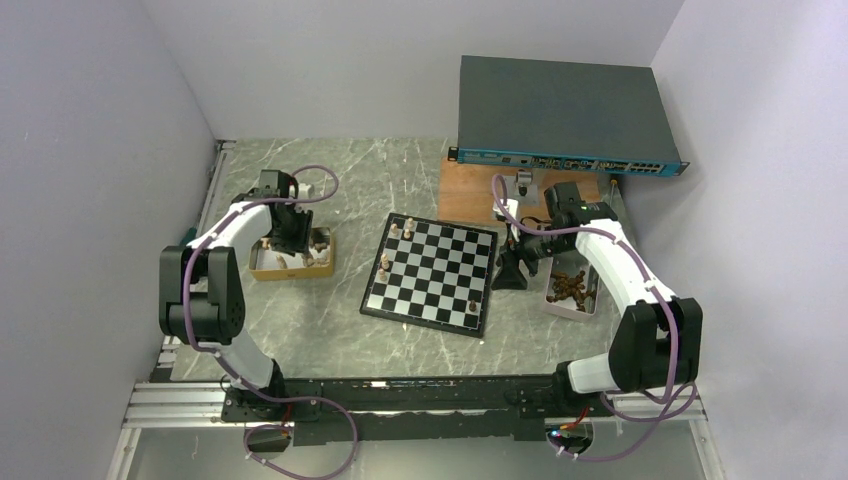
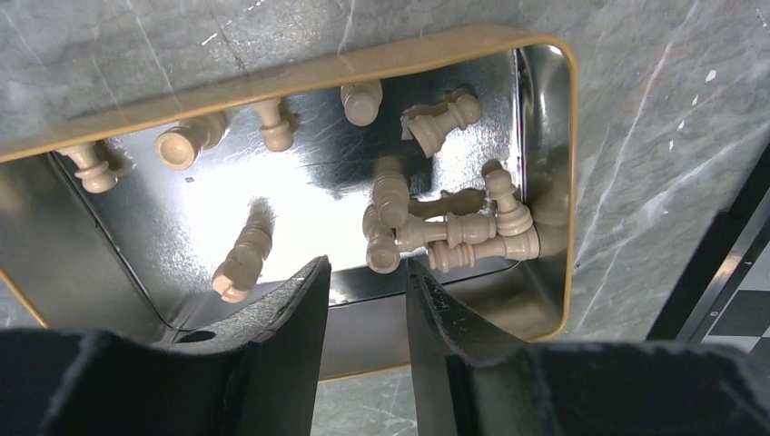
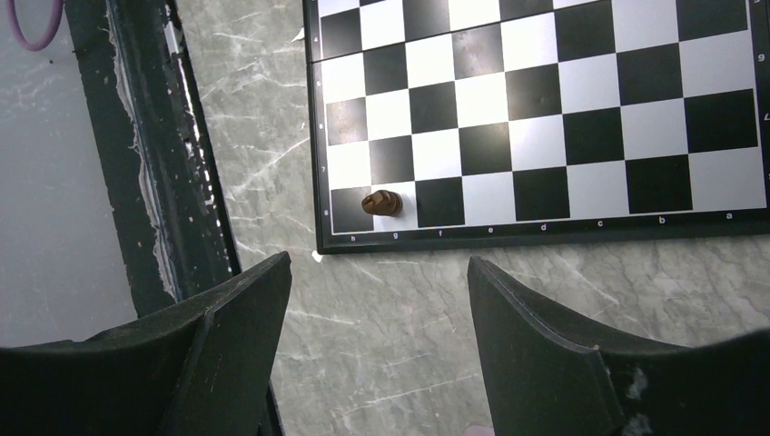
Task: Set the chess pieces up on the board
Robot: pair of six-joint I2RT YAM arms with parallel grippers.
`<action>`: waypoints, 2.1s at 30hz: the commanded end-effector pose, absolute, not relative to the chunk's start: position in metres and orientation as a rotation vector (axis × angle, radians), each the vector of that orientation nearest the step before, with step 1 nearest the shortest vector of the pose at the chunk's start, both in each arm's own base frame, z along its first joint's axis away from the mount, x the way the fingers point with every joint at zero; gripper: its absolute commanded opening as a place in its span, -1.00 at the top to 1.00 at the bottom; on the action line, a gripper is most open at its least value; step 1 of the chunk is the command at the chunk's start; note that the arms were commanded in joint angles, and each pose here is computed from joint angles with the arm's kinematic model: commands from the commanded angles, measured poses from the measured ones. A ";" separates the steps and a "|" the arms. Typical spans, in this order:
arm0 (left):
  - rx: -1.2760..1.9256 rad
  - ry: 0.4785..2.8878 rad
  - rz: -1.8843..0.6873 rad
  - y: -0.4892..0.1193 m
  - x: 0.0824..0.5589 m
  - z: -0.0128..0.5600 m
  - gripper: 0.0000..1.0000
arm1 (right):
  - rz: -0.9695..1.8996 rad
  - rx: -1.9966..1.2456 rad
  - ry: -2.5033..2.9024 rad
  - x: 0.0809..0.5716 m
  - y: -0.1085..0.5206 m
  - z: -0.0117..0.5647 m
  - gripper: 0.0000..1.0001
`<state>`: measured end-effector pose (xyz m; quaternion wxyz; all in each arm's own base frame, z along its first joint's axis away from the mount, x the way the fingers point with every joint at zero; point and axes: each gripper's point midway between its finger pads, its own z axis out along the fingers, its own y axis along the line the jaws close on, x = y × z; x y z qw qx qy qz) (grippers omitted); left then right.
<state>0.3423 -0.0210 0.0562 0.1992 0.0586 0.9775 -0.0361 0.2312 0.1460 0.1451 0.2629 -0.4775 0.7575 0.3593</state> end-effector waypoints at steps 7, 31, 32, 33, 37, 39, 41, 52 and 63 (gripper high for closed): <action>0.211 2.743 -0.115 -0.025 0.356 0.052 0.28 | 0.988 -1.300 2.002 0.238 0.151 0.159 -0.47; 0.159 2.643 -0.032 -0.016 0.352 0.114 1.00 | 0.997 -1.298 1.990 0.237 0.153 0.161 -0.46; 0.155 2.638 -0.037 -0.016 0.351 0.117 1.00 | 0.996 -1.298 1.987 0.237 0.153 0.161 -0.46; 0.154 2.629 -0.039 -0.017 0.351 0.121 1.00 | 0.996 -1.298 1.985 0.237 0.153 0.162 -0.46; 0.154 2.606 -0.059 -0.019 0.348 0.132 1.00 | 0.993 -1.299 1.978 0.236 0.153 0.163 -0.46; 0.159 2.596 -0.076 -0.022 0.347 0.139 1.00 | 0.994 -1.298 1.977 0.235 0.153 0.163 -0.46; 0.167 2.584 -0.129 -0.028 0.345 0.146 1.00 | 0.994 -1.298 1.972 0.235 0.154 0.164 -0.46; 0.364 2.386 -0.569 -0.123 0.318 0.202 1.00 | 0.973 -1.329 1.951 0.236 0.154 0.170 -0.46; 0.648 2.302 -0.657 -0.220 0.280 0.204 1.00 | 0.856 -1.516 1.885 0.241 0.165 0.185 -0.46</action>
